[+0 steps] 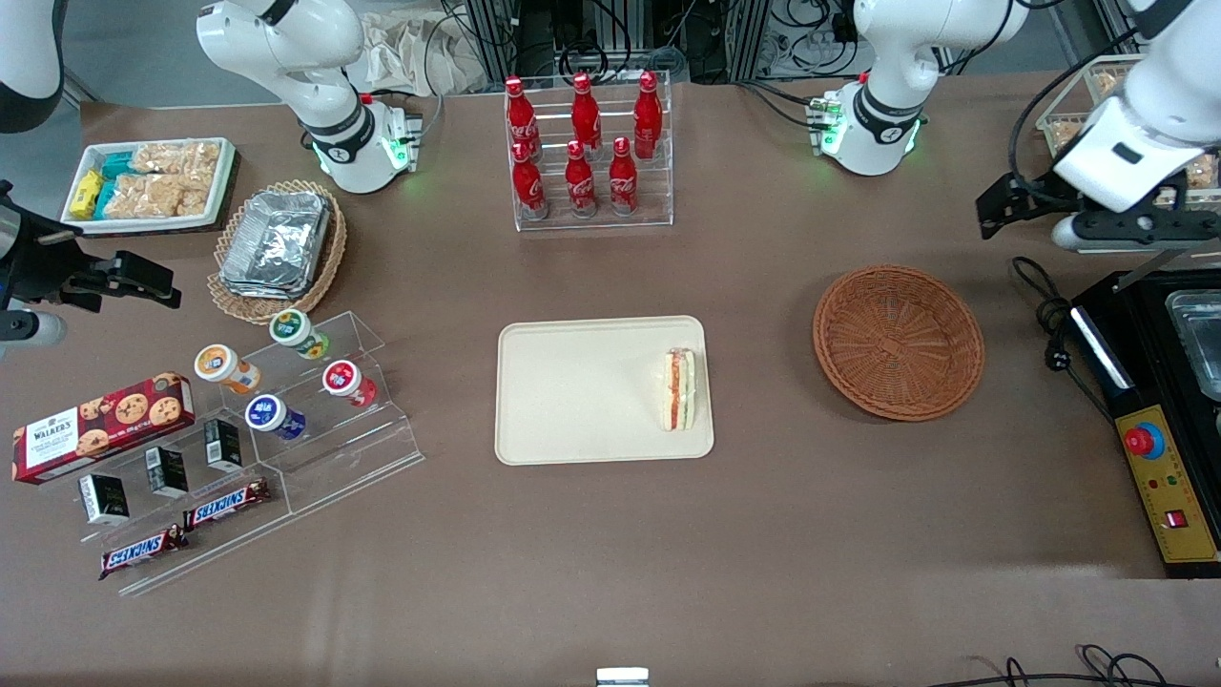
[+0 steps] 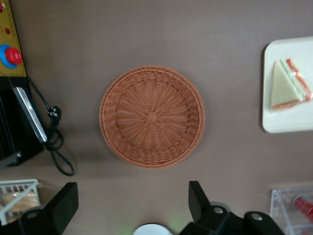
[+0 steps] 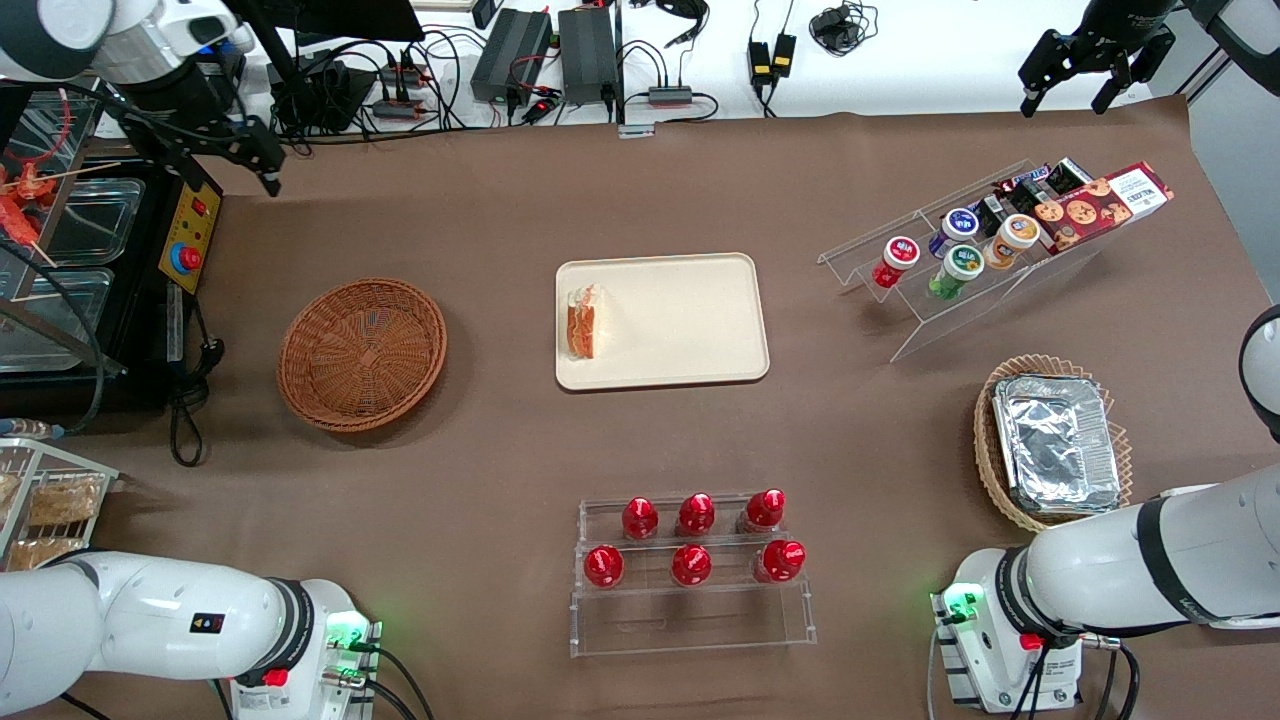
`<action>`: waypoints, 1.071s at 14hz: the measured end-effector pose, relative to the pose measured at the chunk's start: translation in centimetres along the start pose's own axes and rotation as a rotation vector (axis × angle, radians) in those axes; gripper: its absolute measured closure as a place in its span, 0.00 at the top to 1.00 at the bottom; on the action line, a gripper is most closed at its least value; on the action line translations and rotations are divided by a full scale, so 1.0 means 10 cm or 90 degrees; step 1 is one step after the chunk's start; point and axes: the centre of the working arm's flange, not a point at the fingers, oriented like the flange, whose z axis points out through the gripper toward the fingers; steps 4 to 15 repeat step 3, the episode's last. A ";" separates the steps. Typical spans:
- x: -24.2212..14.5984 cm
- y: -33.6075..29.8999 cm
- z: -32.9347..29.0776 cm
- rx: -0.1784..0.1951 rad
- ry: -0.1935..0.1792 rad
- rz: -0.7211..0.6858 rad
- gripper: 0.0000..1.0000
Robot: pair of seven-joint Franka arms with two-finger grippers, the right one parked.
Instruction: Place sandwich from basket to tray
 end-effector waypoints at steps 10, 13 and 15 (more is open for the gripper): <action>0.03 -0.07 -0.03 -0.002 0.004 0.009 1.00; 0.03 -0.07 -0.03 -0.002 0.004 0.009 1.00; 0.03 -0.07 -0.03 -0.002 0.004 0.009 1.00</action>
